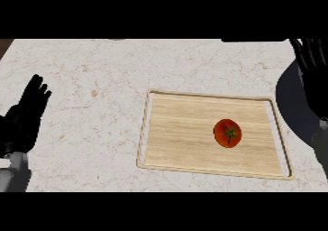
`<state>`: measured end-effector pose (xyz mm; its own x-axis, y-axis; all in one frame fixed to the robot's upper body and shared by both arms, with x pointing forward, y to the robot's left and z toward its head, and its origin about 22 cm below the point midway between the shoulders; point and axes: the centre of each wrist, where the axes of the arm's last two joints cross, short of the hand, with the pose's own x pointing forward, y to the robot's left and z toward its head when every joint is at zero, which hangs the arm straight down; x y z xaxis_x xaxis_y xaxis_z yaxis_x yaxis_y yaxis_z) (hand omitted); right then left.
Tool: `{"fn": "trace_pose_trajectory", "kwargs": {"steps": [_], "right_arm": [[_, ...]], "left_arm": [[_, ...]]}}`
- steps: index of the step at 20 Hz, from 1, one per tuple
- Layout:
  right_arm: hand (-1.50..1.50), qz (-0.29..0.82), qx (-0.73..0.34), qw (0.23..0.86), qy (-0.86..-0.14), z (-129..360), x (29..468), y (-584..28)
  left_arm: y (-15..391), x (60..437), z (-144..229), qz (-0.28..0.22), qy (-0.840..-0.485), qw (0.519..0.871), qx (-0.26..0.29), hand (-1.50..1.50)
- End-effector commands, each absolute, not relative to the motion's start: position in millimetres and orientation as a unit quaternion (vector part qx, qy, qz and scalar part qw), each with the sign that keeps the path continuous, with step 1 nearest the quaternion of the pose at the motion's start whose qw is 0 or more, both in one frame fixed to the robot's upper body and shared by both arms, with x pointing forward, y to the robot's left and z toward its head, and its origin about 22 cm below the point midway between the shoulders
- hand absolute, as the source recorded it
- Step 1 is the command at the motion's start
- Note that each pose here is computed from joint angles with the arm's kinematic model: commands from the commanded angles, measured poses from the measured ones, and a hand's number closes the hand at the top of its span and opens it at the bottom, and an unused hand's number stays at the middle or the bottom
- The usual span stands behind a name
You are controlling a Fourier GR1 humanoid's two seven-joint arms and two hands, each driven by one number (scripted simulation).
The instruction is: Pick the tomato from the tray and place it in the pot
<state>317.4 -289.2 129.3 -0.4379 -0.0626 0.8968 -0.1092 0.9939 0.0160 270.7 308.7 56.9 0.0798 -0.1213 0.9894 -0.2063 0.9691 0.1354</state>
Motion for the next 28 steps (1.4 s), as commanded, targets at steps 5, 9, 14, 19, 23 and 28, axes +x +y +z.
{"fn": "trace_pose_trajectory", "kwargs": {"steps": [5, 9, 14, 19, 23, 28], "right_arm": [[1.50, 0.271, 0.269, 0.401, -0.832, 197.6, 333.2, -269.0], [-1.50, 0.343, 0.082, 0.386, -0.852, 201.5, 340.5, -347.5], [-1.50, 0.423, 0.149, 0.276, -0.850, 191.9, 340.0, -356.3], [-1.50, 0.506, 0.107, 0.228, -0.825, 189.0, 330.7, -373.1], [-1.50, 0.590, 0.051, 0.218, -0.776, 196.7, 326.7, -375.9], [-1.50, 0.664, 0.014, 0.194, -0.722, 184.3, 322.2, -357.3]], "left_arm": [[276.5, 290.7, 91.2, 0.007, -0.764, 0.641, 0.071, 0.00], [259.6, 293.4, 96.0, 0.012, -0.781, 0.624, 0.038, 0.00], [256.3, 297.0, 96.8, 0.010, -0.782, 0.623, 0.020, 0.00], [259.2, 299.1, 87.0, 0.019, -0.772, 0.635, 0.032, 0.00], [260.2, 296.6, 83.1, 0.014, -0.773, 0.633, 0.041, 0.00], [274.0, 299.7, 78.2, 0.020, -0.767, 0.640, 0.044, 0.00]]}}
